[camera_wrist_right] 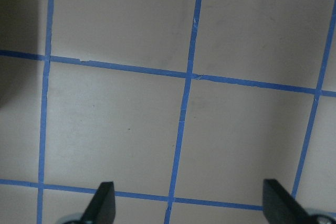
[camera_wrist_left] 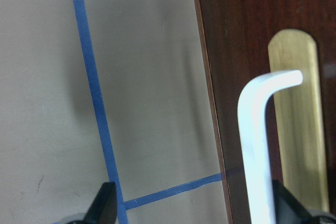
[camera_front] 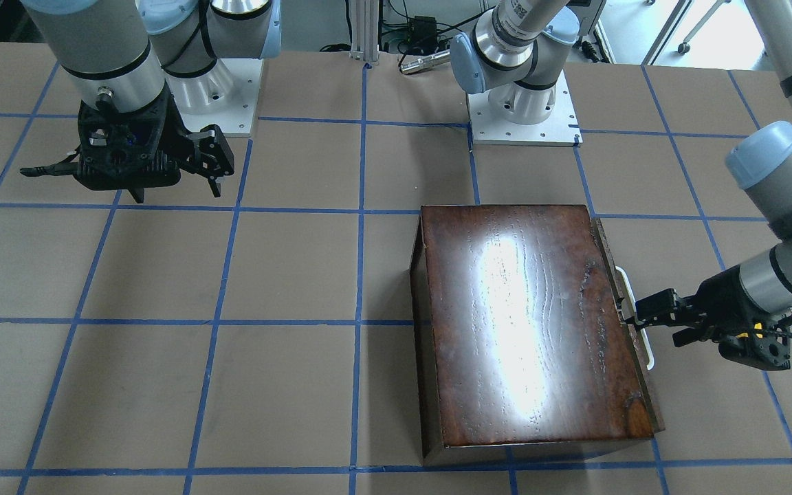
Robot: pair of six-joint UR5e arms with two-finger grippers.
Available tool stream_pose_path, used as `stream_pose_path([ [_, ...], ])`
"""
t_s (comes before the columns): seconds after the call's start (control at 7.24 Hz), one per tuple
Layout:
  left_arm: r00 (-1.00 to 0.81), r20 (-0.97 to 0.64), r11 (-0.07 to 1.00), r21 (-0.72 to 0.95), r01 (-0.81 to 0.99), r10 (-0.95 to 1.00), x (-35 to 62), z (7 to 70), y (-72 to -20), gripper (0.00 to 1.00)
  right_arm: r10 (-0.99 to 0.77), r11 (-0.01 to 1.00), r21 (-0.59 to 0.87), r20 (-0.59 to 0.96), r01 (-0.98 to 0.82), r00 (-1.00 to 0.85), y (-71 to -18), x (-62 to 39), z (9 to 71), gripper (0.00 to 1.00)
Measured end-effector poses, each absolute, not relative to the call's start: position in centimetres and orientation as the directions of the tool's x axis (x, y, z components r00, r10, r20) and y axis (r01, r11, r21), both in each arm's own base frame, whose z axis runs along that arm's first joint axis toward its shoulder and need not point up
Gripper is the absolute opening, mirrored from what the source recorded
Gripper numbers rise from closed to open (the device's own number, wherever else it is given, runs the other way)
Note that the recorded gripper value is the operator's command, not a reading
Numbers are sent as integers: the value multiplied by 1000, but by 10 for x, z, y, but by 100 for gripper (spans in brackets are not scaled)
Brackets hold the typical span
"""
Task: Open drawer and put corn inside
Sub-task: 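Pull the drawer outward away from the cabinet with the left gripper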
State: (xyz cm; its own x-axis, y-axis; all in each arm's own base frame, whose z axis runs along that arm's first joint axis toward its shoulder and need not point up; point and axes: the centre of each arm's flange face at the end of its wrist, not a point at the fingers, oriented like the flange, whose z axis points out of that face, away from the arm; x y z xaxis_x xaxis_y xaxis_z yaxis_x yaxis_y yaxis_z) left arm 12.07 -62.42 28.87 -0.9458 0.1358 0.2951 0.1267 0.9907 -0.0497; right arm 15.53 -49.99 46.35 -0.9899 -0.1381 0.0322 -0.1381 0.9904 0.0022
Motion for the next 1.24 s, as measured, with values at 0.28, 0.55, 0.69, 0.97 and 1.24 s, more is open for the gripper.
stream_pose_path([
  [0.28, -950, 268, 987, -58, 148, 158, 126, 295, -630, 100, -137, 991, 2, 32, -137, -990, -500, 155, 464, 100],
  [0.55, -952, 246, 983, -54, 174, 182, 131, 295, -632, 100, -137, 991, 2, 32, -137, -990, -500, 155, 464, 100],
  [0.69, -952, 246, 983, -52, 176, 183, 135, 293, -632, 100, -137, 991, 2, 31, -137, -990, -500, 155, 463, 100],
  [0.97, -952, 244, 983, -54, 177, 185, 144, 291, -632, 100, -138, 990, 3, 32, -138, -990, -500, 155, 463, 100],
  [1.24, -950, 233, 978, -62, 197, 206, 152, 293, -635, 100, -138, 990, 2, 32, -138, -990, -500, 155, 463, 100],
])
